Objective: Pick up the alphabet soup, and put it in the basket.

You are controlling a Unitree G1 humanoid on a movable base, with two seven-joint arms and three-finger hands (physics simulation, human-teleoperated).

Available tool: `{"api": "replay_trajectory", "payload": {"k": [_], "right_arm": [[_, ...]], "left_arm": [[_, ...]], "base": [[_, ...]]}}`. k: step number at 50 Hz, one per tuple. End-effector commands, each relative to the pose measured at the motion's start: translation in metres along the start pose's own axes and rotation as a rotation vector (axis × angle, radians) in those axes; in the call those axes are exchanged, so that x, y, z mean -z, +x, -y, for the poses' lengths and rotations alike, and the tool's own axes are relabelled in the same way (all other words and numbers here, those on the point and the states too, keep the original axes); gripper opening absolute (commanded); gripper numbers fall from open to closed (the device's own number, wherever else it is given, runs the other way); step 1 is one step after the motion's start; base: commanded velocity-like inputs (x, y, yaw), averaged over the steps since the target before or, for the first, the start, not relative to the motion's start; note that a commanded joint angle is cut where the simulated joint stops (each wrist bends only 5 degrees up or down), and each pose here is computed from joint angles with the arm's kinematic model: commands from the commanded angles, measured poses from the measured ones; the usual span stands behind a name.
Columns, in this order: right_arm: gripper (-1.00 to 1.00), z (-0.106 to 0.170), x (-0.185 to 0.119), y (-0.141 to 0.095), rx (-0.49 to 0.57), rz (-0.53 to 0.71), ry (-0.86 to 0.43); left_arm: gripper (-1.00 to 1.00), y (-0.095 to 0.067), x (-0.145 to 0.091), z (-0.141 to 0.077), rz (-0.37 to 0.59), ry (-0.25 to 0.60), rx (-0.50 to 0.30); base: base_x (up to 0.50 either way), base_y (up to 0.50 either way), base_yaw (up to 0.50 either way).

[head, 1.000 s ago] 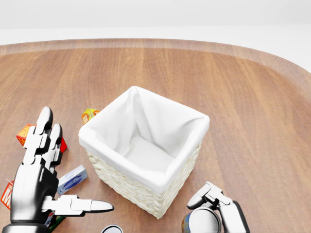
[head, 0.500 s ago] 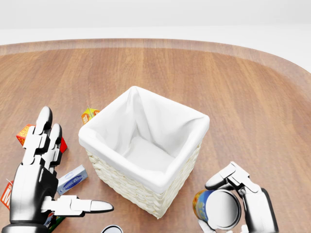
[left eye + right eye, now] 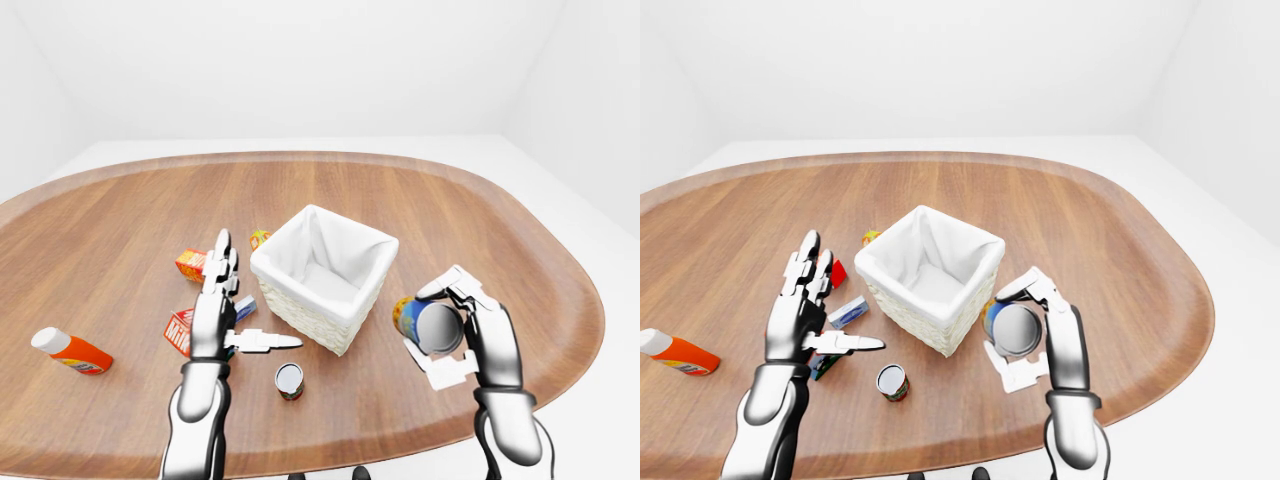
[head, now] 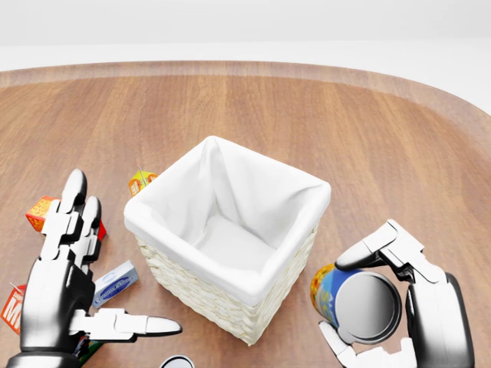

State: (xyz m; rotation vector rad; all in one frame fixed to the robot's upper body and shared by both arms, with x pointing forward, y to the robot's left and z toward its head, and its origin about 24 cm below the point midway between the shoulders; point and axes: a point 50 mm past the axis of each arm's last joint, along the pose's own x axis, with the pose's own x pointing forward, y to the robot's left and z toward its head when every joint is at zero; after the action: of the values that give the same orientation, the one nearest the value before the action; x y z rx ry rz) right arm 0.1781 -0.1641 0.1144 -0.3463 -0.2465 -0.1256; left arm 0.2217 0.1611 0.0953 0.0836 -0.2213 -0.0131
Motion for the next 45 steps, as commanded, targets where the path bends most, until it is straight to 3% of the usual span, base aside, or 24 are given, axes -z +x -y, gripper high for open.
{"api": "replay_trajectory", "payload": {"k": [1, 10, 19, 29, 45], "right_arm": [[-1.0, 0.001, -0.033, 0.004, 0.016, 0.13, 0.019], [-1.0, -0.003, -0.073, 0.01, 0.0, 0.338, -0.007], [-1.0, -0.018, -0.078, 0.019, -0.048, 0.378, -0.02], [-1.0, -0.023, -0.112, 0.034, -0.049, 0.556, -0.048], [-1.0, -0.055, -0.107, 0.062, -0.127, 0.518, -0.063]], "left_arm": [[1.0, 0.0, 0.001, 0.001, -0.002, 0.002, 0.003], [1.0, 0.001, 0.003, 0.001, -0.004, 0.0, 0.004], [1.0, 0.001, 0.001, 0.0, -0.001, -0.001, 0.002], [1.0, 0.0, -0.001, 0.0, 0.001, -0.003, 0.0], [1.0, 0.001, 0.001, -0.001, -0.001, -0.001, 0.001]], "base": [[0.0, 0.0, 0.0], [0.0, 0.0, 0.0], [0.0, 0.0, 0.0], [0.0, 0.0, 0.0], [0.0, 0.0, 0.0]]}}
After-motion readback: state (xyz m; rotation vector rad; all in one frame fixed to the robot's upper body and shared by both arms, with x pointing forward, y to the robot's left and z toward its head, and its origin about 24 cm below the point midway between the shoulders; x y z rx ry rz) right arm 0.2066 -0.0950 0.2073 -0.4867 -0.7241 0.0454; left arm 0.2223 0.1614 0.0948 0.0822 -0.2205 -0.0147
